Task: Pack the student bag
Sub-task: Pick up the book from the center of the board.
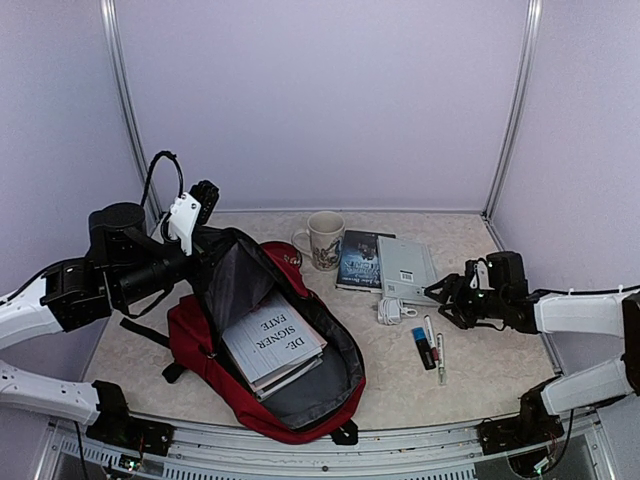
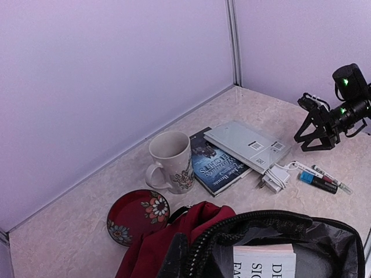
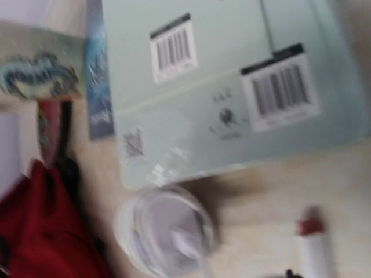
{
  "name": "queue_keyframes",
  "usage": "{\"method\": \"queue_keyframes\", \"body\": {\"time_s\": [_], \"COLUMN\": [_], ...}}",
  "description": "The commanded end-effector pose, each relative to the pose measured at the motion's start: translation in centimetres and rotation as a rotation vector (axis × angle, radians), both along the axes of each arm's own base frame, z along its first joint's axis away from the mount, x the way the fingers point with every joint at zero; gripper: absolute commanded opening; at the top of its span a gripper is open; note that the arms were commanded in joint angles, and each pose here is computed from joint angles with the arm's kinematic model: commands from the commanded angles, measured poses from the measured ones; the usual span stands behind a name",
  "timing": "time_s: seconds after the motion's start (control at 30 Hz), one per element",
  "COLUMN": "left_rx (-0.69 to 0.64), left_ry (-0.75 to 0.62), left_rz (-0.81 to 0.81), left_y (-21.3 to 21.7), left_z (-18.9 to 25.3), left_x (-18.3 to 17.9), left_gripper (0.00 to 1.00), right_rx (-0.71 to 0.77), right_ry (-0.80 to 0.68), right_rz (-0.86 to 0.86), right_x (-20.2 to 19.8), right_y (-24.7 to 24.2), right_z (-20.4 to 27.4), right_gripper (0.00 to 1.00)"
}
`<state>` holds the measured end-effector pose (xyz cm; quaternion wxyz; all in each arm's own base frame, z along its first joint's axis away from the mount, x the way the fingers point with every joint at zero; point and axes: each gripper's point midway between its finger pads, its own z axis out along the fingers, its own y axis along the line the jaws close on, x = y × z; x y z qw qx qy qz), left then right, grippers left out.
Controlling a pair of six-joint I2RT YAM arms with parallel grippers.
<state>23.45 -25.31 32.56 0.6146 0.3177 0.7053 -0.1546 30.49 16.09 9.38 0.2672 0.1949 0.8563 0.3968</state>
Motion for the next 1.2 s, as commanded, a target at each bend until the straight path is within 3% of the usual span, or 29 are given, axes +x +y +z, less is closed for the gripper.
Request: {"method": "queue_keyframes", "body": {"time_s": [0.0,0.67,0.93,1.17], "left_rx": [-0.062,-0.087,-0.086,-0.093], "left_ry": [-0.043,-0.084,-0.098,-0.096], "left_rz": [-0.003,-0.011,-0.004,-0.026], "left_y": [0.4,1.3,1.9,1.6], "left_z": [1.6,2.3,2.4,2.4], "left_x": [-0.2,-0.9,-1.1,-1.2], "left_gripper": [0.05,0.05,0.05,0.05], "right_rx": [0.165,0.409,0.590,0.633], "right_ry": [-0.002,0.269,0.228,0.190], "right_rz": [-0.160,-0.417,-0.522,-0.560], "right_x": [2.2,3.9,6.4,8.1], "right_y": [1.1,4.1,4.3,4.3], "right_z": [1.5,-5.2,-5.7,-5.5], "right_gripper": [0.72,0.73,0.70,0.70]}}
